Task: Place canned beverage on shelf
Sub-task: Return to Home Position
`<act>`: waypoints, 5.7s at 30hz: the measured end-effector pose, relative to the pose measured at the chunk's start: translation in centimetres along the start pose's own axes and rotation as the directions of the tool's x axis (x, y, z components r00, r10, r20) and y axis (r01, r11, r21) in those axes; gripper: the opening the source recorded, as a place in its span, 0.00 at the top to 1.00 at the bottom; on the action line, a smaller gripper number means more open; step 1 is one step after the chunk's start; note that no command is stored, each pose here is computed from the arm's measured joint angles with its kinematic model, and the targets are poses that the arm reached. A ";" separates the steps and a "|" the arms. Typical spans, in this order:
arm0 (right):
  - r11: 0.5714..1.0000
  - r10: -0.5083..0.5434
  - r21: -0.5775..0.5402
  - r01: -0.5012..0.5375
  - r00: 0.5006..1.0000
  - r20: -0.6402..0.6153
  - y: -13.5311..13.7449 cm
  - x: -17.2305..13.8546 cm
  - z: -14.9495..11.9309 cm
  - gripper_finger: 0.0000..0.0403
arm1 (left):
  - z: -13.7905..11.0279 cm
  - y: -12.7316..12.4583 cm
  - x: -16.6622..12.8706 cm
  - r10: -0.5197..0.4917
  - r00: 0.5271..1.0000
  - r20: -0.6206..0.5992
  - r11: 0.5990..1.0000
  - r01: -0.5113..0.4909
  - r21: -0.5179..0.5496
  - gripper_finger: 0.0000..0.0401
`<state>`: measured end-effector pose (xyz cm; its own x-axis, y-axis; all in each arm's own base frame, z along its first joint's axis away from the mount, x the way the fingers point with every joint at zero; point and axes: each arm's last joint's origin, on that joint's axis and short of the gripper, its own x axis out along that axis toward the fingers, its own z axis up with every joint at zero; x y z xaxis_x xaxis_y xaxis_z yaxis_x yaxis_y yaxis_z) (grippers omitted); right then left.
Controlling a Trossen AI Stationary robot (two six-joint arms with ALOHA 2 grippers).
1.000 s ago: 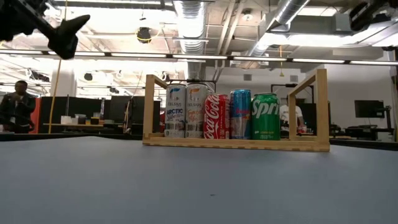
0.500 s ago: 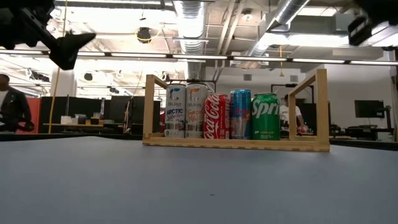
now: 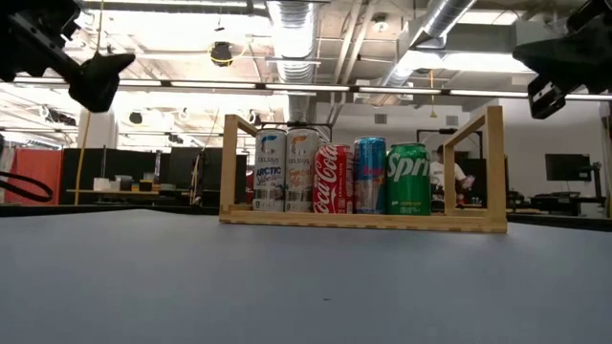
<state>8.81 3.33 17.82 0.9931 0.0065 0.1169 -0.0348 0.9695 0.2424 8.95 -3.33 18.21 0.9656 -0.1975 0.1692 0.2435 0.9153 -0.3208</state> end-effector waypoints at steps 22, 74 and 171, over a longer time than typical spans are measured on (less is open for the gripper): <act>0.999 -0.006 -0.032 0.005 0.999 -0.046 -0.1 0.0 -0.5 1.00 | -0.4 0.2 0.0 0.050 0.998 -0.028 0.998 -0.049 0.031 0.08; 1.000 -0.005 -0.029 0.004 0.999 -0.042 -0.1 0.0 -0.5 1.00 | -1.5 0.0 -0.1 -0.110 0.978 -0.179 0.968 0.147 0.204 0.08; 1.000 -0.005 -0.030 0.004 0.999 -0.043 -0.1 0.0 -0.5 1.00 | -1.5 0.0 -0.1 -0.111 0.978 -0.179 0.969 0.147 0.201 0.08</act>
<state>8.87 3.38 17.28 0.9971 0.0122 0.0746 -0.0279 0.9764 0.2142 8.99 -3.85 16.85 0.9333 -0.3575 0.0338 0.3591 0.9281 -0.0987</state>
